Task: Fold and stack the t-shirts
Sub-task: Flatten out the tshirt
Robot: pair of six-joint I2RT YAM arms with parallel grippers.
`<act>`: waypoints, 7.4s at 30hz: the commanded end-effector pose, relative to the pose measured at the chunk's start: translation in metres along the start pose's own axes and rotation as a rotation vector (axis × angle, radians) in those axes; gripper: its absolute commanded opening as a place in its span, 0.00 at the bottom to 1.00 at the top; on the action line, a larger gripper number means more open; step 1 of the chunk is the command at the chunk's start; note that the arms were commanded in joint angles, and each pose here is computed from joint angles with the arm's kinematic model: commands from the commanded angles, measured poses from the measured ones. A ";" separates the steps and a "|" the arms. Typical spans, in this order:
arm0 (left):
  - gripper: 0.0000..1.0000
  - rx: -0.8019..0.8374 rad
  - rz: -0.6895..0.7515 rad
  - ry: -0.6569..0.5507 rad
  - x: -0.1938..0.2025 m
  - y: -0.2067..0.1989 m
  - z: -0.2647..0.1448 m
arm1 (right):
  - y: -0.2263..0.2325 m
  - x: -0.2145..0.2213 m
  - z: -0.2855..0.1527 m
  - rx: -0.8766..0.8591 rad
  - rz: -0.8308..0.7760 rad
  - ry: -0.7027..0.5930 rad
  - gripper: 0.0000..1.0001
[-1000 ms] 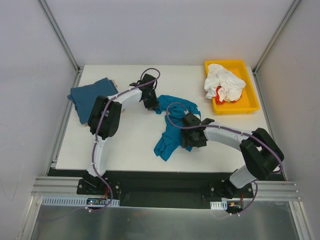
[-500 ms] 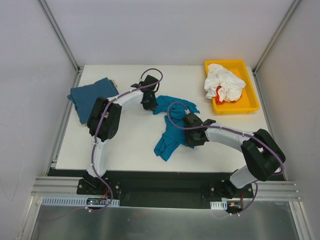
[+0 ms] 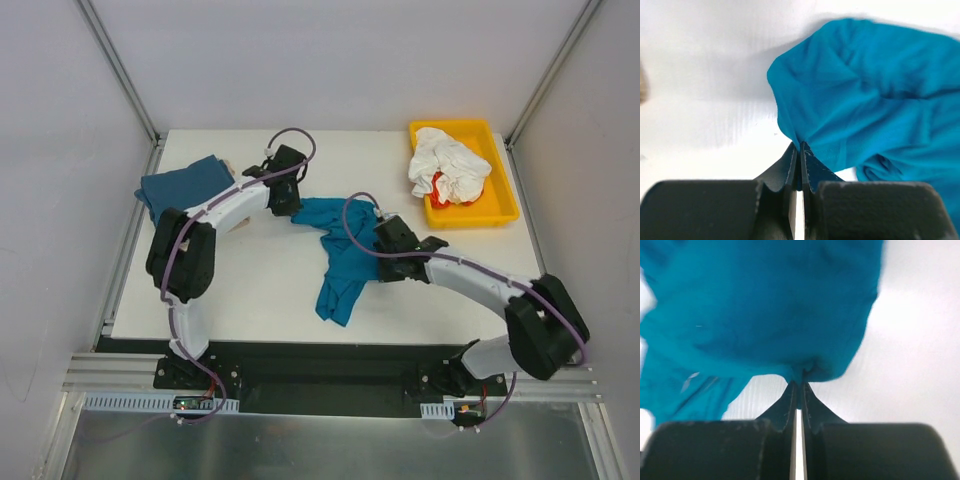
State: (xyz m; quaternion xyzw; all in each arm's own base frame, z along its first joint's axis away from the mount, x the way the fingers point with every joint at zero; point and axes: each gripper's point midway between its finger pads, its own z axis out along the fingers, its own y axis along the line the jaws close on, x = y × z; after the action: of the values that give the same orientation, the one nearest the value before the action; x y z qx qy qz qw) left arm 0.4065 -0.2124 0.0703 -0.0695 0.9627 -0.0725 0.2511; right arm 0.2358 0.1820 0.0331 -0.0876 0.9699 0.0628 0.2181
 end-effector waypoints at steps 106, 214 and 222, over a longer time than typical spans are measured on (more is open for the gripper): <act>0.99 0.137 0.069 0.086 0.012 0.038 0.009 | -0.099 -0.154 0.046 0.158 0.209 0.047 0.98; 0.99 0.275 -0.151 -0.226 -0.217 0.033 0.118 | -0.031 -0.048 -0.054 0.009 0.019 0.107 0.96; 1.00 0.421 -0.018 -0.406 -0.267 -0.006 0.004 | -0.052 -0.063 -0.056 0.074 0.118 0.070 0.96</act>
State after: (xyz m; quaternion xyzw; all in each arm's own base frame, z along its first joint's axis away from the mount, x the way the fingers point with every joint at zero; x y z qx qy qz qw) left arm 0.6427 -0.1606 0.0641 -0.1009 0.9046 -0.2193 0.3513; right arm 0.2708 0.1481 0.0950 -0.0643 0.9820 0.0579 0.1677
